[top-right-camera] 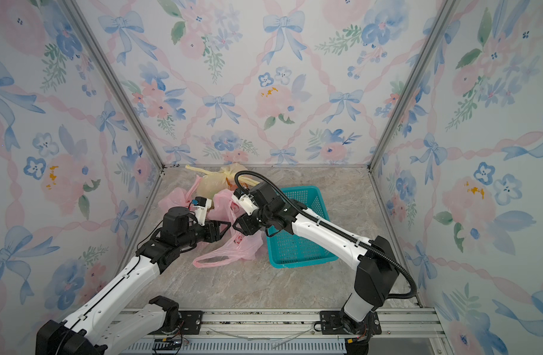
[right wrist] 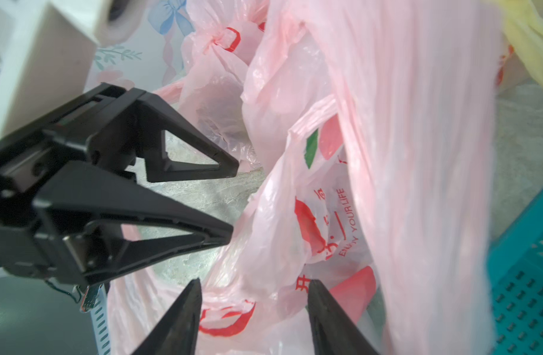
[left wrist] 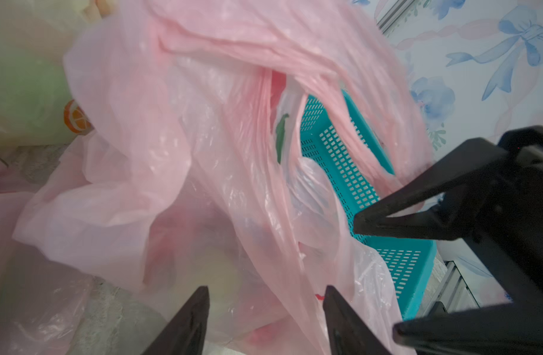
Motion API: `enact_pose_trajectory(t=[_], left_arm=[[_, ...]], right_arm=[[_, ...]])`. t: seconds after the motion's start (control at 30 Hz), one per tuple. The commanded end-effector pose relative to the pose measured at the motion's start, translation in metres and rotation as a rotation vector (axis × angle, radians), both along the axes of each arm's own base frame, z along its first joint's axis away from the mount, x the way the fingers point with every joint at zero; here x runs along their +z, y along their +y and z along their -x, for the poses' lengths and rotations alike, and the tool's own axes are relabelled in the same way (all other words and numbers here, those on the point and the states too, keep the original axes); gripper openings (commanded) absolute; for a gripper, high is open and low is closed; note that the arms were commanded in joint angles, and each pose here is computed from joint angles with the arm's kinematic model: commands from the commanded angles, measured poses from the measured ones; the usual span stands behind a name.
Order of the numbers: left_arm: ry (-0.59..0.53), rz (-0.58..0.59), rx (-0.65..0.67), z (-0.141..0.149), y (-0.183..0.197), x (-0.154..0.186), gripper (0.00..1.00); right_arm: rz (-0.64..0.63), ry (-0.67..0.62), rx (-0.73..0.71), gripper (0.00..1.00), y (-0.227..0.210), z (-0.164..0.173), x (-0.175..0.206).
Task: Untie the knot of a plastic bag & take out the apple
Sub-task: Untie the plastic bag at the center of the board.
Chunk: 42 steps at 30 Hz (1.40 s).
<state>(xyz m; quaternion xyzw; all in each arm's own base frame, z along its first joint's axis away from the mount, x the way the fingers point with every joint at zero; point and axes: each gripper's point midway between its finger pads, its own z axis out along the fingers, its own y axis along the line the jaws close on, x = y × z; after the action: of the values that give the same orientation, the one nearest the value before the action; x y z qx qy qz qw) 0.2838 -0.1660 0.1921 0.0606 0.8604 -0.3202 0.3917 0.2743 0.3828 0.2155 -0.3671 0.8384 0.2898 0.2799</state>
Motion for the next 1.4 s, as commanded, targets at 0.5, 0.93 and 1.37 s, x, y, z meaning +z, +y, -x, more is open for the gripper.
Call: enact_pose_trajectory(t=[0.5,0.93,1.37], left_arm=[[-0.045,0.136,-0.048,-0.022,-0.026,0.004,0.59],[0.053,0.11,-0.085,-0.023,-0.036,-0.028,0.12],[-0.013,-0.064,0.143,-0.008,0.043,0.006,0.0]], right_arm=[[0.055,-0.019,-0.094,0.36,0.005,-0.036,-0.017],[-0.039,0.015,-0.096,0.0,0.003,-0.043,-0.011],[-0.111,-0.068,-0.338,0.0,-0.089,-0.103,0.017]])
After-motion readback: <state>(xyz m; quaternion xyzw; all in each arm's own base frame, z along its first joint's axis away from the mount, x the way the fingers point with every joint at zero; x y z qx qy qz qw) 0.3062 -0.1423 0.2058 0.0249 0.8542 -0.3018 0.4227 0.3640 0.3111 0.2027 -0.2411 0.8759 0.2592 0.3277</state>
